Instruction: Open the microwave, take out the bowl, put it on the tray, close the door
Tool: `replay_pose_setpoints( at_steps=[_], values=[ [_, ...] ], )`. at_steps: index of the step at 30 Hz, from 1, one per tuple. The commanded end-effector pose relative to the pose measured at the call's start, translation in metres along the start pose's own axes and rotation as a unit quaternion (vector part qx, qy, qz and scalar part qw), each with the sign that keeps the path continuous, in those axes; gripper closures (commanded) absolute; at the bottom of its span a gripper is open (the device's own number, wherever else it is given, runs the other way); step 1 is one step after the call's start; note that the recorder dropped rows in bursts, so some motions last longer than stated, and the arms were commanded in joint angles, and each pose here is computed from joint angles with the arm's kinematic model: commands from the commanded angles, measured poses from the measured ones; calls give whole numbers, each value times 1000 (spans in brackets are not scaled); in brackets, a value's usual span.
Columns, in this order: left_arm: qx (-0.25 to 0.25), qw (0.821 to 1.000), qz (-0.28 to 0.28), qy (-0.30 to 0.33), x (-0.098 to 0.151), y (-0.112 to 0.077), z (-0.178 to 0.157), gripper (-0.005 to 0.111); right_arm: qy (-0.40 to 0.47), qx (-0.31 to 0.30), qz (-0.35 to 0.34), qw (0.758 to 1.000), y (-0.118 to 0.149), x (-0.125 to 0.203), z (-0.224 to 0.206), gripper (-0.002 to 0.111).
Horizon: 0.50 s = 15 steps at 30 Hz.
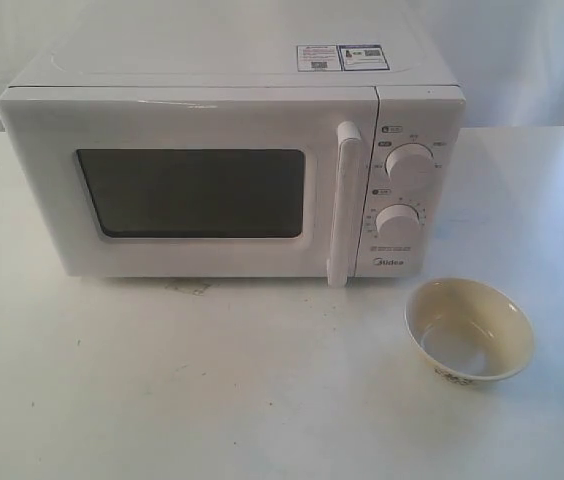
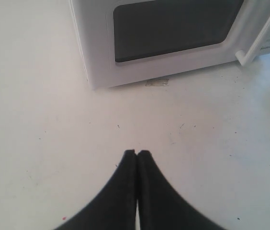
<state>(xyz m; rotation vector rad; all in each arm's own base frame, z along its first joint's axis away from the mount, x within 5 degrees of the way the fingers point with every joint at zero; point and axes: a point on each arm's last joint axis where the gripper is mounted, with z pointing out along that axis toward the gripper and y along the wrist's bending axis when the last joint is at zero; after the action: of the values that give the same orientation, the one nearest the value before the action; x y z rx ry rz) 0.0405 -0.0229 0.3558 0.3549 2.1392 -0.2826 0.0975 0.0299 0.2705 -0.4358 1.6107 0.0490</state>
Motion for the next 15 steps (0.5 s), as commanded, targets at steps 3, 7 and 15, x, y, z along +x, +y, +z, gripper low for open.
replay_pose_setpoints(
  at_steps=[3, 7, 15],
  values=[
    [6, 1000, -2, 0, 1, -1, -1, 107, 4, -3, -21, 1000, 1, 1, 0, 108],
    [6, 1000, -2, -1, 1, -1, -1, 107, 4, -3, -20, 1000, 1, 1, 0, 108],
    [6, 1000, -2, -1, 1, -1, -1, 107, 14, -4, 28, 1000, 3, 10, 1, 108]
  ],
)
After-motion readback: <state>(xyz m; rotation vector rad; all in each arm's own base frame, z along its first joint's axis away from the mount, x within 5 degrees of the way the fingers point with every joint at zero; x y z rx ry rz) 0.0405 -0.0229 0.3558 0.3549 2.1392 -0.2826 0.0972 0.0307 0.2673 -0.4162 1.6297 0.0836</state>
